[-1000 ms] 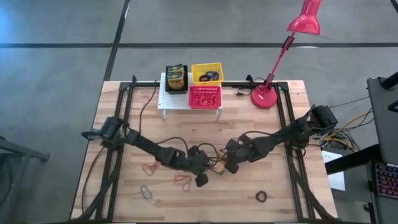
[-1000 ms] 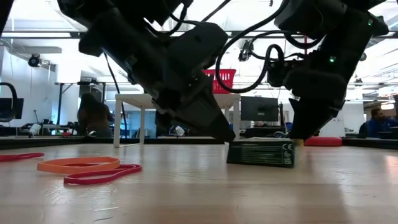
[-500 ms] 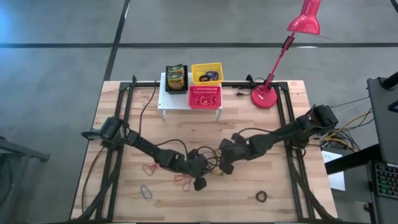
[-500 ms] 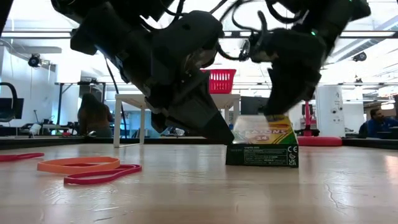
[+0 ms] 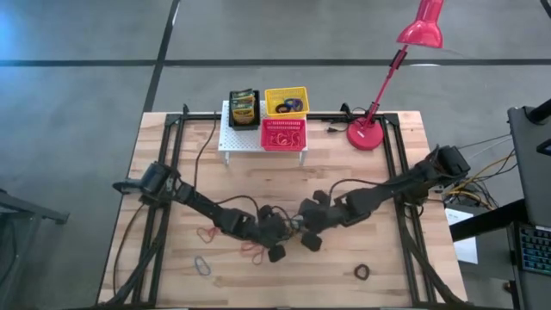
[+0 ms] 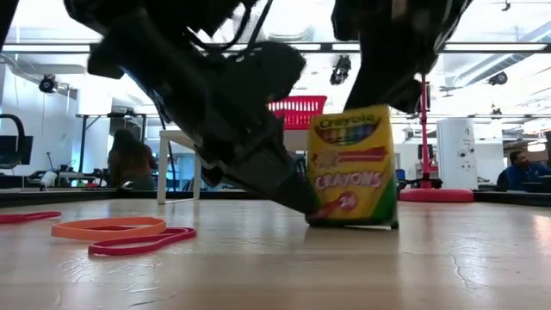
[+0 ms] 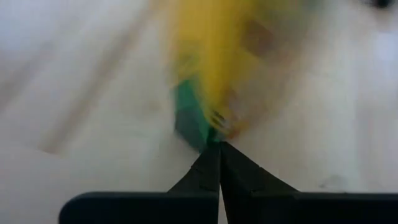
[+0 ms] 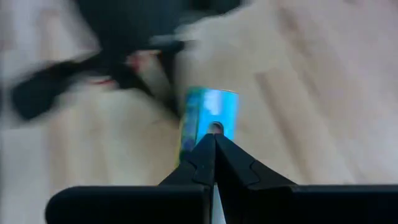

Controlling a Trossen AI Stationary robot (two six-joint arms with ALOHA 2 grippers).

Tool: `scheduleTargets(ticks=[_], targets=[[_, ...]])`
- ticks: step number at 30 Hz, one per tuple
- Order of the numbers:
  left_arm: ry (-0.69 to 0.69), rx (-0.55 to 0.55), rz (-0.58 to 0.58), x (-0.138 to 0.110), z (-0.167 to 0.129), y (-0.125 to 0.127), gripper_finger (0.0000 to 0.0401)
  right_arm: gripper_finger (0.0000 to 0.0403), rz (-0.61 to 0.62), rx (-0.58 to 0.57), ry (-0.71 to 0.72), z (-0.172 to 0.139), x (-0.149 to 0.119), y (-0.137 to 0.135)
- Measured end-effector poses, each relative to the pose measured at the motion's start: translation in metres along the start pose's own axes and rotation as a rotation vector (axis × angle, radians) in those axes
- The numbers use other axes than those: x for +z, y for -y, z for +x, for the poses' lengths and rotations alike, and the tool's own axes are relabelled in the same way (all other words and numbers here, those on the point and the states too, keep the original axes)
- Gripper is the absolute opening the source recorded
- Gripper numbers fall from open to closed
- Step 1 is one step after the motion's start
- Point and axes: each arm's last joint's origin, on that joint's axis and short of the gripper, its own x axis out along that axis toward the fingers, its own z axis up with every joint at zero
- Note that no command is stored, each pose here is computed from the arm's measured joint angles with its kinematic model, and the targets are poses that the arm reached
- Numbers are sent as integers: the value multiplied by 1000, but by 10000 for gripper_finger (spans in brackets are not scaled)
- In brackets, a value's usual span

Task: Pick & Place Office Desk Supplies
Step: Put the crayon box into the black bin on the shelf

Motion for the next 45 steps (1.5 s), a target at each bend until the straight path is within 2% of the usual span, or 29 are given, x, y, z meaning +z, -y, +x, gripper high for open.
scheduleTargets(ticks=[5, 12, 20, 27, 35, 39, 45], targets=[[-2, 55, 0, 2, -8, -2, 4, 8, -28, 25, -9, -4, -4, -11], [-46, 60, 7, 5, -23, 1, 4, 8, -54, -15, 25, -4, -7, -13], [-18, 45, 44, 5, -35, 11, 4, 13, -133, 9, 70, -17, 9, -22], [-1, 55, 59, 1, -38, 16, 4, 82, -152, 57, 21, -23, 13, -27], [9, 68, 60, 2, -38, 16, 4, 172, -161, 5, 25, -13, -4, -19], [9, 69, 59, 2, -37, 16, 4, 188, -163, 2, 18, -11, -7, -19], [11, 71, 60, 2, -37, 16, 4, 180, -199, 5, 24, -13, -8, -22]])
